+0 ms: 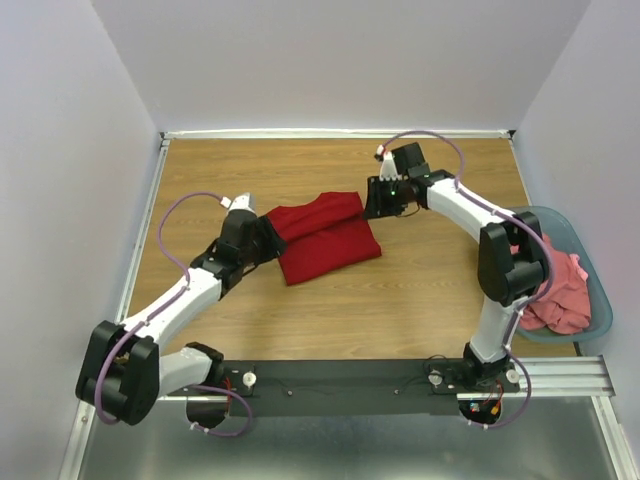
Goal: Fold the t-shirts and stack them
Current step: Fold the tshirt
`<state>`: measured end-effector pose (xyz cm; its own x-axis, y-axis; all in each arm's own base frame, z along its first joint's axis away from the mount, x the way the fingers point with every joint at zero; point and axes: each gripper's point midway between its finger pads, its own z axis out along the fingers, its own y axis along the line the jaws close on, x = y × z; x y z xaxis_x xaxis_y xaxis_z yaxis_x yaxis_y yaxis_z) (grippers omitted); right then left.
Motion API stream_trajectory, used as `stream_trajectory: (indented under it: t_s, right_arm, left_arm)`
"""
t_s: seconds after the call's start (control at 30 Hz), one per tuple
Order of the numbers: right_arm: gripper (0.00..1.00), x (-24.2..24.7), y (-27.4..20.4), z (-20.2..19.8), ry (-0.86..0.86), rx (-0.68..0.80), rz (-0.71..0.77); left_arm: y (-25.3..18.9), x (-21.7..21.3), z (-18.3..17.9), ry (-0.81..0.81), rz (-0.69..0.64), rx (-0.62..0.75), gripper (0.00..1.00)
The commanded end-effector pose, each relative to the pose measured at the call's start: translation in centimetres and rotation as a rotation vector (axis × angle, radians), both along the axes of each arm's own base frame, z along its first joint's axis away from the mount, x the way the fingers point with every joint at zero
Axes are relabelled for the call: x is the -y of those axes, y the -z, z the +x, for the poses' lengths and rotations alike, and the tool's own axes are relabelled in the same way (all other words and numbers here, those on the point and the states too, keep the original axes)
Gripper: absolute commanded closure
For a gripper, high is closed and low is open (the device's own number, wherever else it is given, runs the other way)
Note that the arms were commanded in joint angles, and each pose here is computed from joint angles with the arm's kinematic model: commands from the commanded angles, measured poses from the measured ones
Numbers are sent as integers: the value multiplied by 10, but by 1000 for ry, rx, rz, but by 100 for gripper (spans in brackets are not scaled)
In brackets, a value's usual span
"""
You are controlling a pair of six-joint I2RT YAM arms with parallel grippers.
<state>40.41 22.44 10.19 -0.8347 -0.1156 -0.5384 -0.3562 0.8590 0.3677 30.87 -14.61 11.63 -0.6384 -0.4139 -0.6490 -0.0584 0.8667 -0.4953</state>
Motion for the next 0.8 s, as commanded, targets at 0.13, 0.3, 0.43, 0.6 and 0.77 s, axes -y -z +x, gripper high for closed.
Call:
stream_trajectory:
  t_s: [0.13, 0.3, 0.43, 0.6, 0.77]
  right_arm:
    - [66, -47, 25, -14, -94, -72, 205]
    - [72, -56, 29, 7, -84, -50, 218]
    - [73, -59, 40, 19, -68, -54, 206]
    - [73, -65, 28, 48, -41, 2, 214]
    - [68, -65, 22, 84, 25, 33, 230]
  left_arm:
    - [21, 34, 9, 93, 7, -2, 60]
    - [40, 30, 41, 32, 91, -11, 66]
    - [44, 27, 66, -5, 140, -17, 68]
    - [26, 16, 103, -65, 179, 35, 68]
    - [18, 1, 142, -93, 191, 58, 64]
